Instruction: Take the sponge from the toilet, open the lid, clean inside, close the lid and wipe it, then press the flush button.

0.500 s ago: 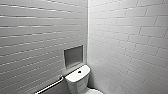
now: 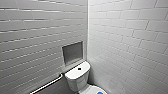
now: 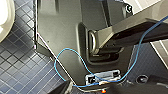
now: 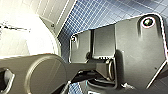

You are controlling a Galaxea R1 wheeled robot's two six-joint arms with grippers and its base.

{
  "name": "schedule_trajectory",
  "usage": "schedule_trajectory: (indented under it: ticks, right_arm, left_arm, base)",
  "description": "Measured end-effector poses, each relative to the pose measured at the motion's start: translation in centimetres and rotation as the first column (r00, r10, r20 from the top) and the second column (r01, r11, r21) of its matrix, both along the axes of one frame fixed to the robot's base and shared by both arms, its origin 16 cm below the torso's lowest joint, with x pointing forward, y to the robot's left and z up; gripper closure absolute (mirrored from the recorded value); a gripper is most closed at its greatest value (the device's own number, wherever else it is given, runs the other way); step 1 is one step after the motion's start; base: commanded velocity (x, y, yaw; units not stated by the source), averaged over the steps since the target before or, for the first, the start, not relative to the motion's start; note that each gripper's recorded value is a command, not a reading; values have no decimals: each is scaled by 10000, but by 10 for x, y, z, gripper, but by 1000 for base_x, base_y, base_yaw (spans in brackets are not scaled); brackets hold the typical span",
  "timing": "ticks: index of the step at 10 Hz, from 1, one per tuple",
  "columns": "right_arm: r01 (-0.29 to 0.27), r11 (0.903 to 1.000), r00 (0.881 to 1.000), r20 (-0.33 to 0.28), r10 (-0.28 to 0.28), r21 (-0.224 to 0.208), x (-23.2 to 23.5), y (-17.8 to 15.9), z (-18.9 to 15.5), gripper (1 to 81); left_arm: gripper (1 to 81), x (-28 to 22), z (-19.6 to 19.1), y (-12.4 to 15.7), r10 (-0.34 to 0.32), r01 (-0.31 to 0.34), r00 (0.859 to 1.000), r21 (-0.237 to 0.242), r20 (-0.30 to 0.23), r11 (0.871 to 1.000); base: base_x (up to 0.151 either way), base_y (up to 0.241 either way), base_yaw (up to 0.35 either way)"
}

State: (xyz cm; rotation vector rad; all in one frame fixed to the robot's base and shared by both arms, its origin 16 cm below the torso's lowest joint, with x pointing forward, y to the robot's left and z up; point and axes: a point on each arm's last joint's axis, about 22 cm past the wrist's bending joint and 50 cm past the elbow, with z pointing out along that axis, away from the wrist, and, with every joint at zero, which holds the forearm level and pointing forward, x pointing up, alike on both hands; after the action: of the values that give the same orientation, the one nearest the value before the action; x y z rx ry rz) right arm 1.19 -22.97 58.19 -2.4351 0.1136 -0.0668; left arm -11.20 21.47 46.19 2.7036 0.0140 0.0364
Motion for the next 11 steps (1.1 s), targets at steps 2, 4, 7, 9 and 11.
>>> schedule_trajectory:
  ticks: [2,4,7,9,11]
  right_arm:
    - [143,9999,9999,68,-143,65,40,-10,8,10]
    - [167,9999,9998,-94,-166,11,52,-16,4,10]
    - [345,9994,9988,352,-346,21,99,-21,3,10]
    - [548,9983,9953,790,-563,215,139,-14,6,10]
    - [669,9969,9958,607,-693,409,151,-8,4,10]
  left_arm:
    - [10,-6,-4,-12,-55,55,9992,15,-396,10000]
    - [10,-10,-8,-4,-107,121,9974,192,-718,9997]
    - [10,12,-18,-11,-88,94,9988,125,-489,9999]
    - [10,27,-26,-11,-91,95,9995,134,-307,9999]
    - [10,24,-30,-9,-105,115,9985,184,-537,9998]
  base:
    - [0,0,0]
    - [0,0,0]
    - [0,0,0]
    - [0,0,0]
    - [0,0,0]
